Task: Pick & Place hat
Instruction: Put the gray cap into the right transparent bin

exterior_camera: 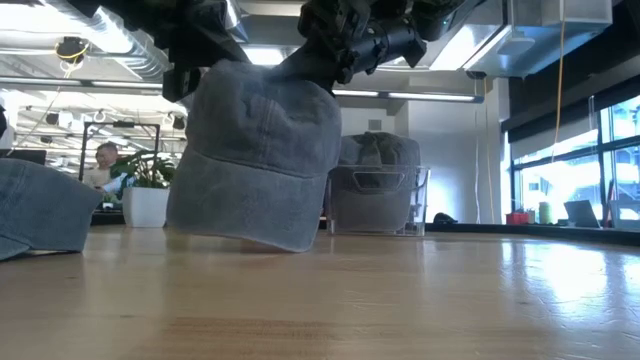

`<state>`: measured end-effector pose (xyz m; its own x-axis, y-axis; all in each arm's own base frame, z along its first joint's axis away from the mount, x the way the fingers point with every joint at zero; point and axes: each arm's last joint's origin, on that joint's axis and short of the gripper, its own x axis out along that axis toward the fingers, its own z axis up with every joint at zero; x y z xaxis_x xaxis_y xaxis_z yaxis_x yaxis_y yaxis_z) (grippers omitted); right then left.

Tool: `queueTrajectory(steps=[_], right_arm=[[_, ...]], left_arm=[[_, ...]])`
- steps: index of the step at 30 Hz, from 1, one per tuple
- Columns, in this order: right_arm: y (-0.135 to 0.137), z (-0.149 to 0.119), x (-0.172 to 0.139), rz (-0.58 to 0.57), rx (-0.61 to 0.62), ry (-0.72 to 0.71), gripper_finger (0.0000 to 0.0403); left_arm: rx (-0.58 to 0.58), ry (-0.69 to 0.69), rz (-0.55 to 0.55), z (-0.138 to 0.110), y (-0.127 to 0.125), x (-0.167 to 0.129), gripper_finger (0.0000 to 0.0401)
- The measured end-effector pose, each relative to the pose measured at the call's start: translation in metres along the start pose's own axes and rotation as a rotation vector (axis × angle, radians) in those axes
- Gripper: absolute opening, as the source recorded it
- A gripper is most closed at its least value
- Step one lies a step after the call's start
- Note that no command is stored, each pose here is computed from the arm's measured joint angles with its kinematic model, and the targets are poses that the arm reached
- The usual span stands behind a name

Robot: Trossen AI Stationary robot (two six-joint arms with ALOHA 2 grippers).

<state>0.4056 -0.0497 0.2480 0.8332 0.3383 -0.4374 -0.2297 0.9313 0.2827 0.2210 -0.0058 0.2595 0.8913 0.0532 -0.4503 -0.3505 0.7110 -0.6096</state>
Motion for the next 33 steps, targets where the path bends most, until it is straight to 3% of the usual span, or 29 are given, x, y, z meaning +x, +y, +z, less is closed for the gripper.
queueTrajectory(steps=[8,13,17,22,25,29,33], right_arm=[[0.005,0.006,-0.009,-0.001,0.036,-0.009,0.0033],[0.019,0.035,-0.047,-0.057,0.007,-0.087,0.0033],[0.035,0.076,-0.097,-0.185,-0.059,-0.130,0.0033],[0.047,0.114,-0.148,-0.434,-0.159,-0.093,0.0033],[0.041,0.117,-0.162,-0.552,-0.161,-0.017,0.0033],[0.022,0.102,-0.167,-0.665,-0.125,0.104,0.0033],[-0.002,0.082,-0.165,-0.710,-0.074,0.166,0.0033]], left_arm=[[0.046,-0.061,-0.035,0.007,-0.003,-0.016,0.0071],[0.084,-0.184,-0.027,0.015,-0.003,-0.050,0.0112],[0.081,-0.215,-0.037,0.016,0.000,-0.071,0.0122],[0.084,-0.198,-0.093,0.014,0.000,-0.086,0.0121],[0.087,-0.175,-0.127,0.013,0.000,-0.089,0.0120],[0.091,-0.157,-0.151,0.012,0.000,-0.090,0.0123],[0.091,-0.152,-0.146,0.012,0.000,-0.090,0.0120]])
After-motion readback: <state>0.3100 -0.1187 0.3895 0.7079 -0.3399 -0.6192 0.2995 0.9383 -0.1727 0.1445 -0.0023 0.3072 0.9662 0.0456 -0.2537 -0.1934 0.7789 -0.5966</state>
